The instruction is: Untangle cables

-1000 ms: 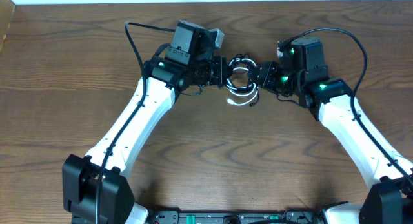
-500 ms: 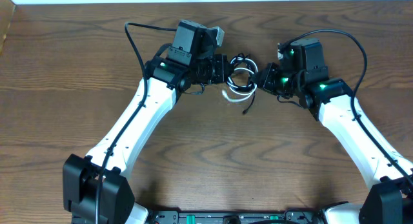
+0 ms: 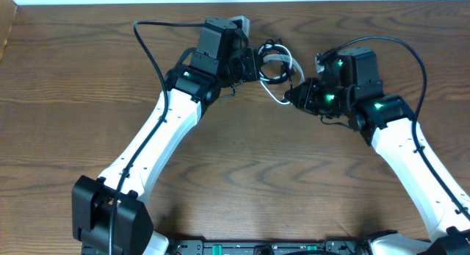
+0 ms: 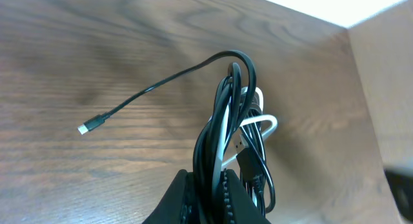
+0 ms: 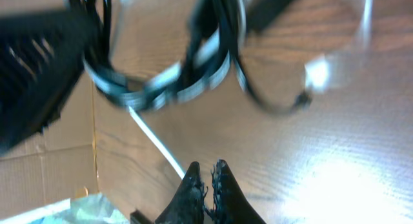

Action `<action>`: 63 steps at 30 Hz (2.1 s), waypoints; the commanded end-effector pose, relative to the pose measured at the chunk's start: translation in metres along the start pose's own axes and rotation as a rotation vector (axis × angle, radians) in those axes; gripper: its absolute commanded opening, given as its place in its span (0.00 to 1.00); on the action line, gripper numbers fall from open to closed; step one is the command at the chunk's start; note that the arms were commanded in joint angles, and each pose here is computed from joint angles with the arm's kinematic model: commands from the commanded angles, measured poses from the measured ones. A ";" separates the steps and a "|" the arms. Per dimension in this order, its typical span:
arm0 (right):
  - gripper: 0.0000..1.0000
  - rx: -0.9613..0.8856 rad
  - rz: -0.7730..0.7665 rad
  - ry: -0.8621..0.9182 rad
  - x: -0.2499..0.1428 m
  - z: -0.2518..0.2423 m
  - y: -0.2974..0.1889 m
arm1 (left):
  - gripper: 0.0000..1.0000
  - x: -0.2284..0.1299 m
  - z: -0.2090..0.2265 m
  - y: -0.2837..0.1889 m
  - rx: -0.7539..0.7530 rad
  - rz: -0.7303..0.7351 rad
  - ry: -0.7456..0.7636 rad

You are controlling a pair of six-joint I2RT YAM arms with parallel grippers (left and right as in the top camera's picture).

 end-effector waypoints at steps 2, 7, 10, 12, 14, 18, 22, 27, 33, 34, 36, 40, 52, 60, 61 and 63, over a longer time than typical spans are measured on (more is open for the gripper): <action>0.01 -0.025 0.029 -0.027 -0.010 0.004 0.003 | 0.07 0.018 0.007 -0.006 0.056 -0.117 -0.188; 0.01 -0.091 0.031 -0.024 -0.016 0.006 0.017 | 0.07 0.015 0.006 -0.005 0.035 -0.103 -0.408; 0.06 -0.138 0.028 -0.025 -0.021 0.009 0.030 | 0.07 0.007 -0.001 -0.005 -0.003 -0.038 -0.538; 0.37 -0.155 0.020 -0.052 -0.022 0.012 0.037 | 0.07 0.001 -0.006 -0.005 -0.030 0.014 -0.582; 0.70 -0.157 0.006 -0.100 -0.019 0.013 0.036 | 0.07 -0.004 -0.011 -0.005 -0.052 0.059 -0.572; 0.72 -0.107 -0.078 -0.184 0.007 0.022 0.002 | 0.07 -0.010 -0.016 -0.006 -0.088 0.103 -0.376; 0.68 -0.072 -0.204 -0.239 0.034 0.029 -0.049 | 0.07 -0.020 -0.026 -0.008 -0.164 0.166 -0.100; 0.64 -0.065 -0.294 -0.314 0.043 0.033 -0.086 | 0.07 -0.032 -0.037 -0.013 -0.274 0.221 0.179; 0.64 -0.096 -0.219 -0.393 0.034 0.022 -0.075 | 0.08 -0.041 -0.046 -0.021 -0.394 0.261 0.375; 0.64 -0.100 -0.205 -0.403 0.033 0.019 -0.072 | 0.07 -0.041 -0.046 -0.022 -0.405 0.263 0.385; 0.64 -0.109 -0.177 -0.437 0.031 0.014 -0.065 | 0.07 -0.038 -0.044 -0.024 -0.418 0.267 0.378; 0.63 -0.102 -0.127 -0.500 0.029 0.005 -0.049 | 0.07 -0.035 -0.042 -0.029 -0.448 0.289 0.344; 0.30 -0.298 -0.060 -0.225 0.029 -0.050 -0.010 | 0.07 -0.039 -0.037 -0.029 -0.396 0.346 0.159; 0.01 -0.296 -0.076 -0.210 0.031 -0.047 -0.015 | 0.08 -0.036 -0.023 -0.022 -0.294 0.311 0.138; 0.01 -0.296 -0.075 -0.209 0.031 -0.047 -0.015 | 0.07 -0.036 -0.023 -0.022 -0.294 0.310 0.138; 0.01 -0.298 -0.071 -0.203 0.030 -0.047 -0.015 | 0.07 -0.036 -0.023 -0.022 -0.294 0.310 0.139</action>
Point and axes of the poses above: each gripper's point midway between its finger pads, its own y axis out along the fingers, its own z axis along the line the jaws close on, x = y × z, the point moved 3 cm from there along -y, back along the fingers, and after that the axes turned 15 degrees about -y, right-handed, at the moved point
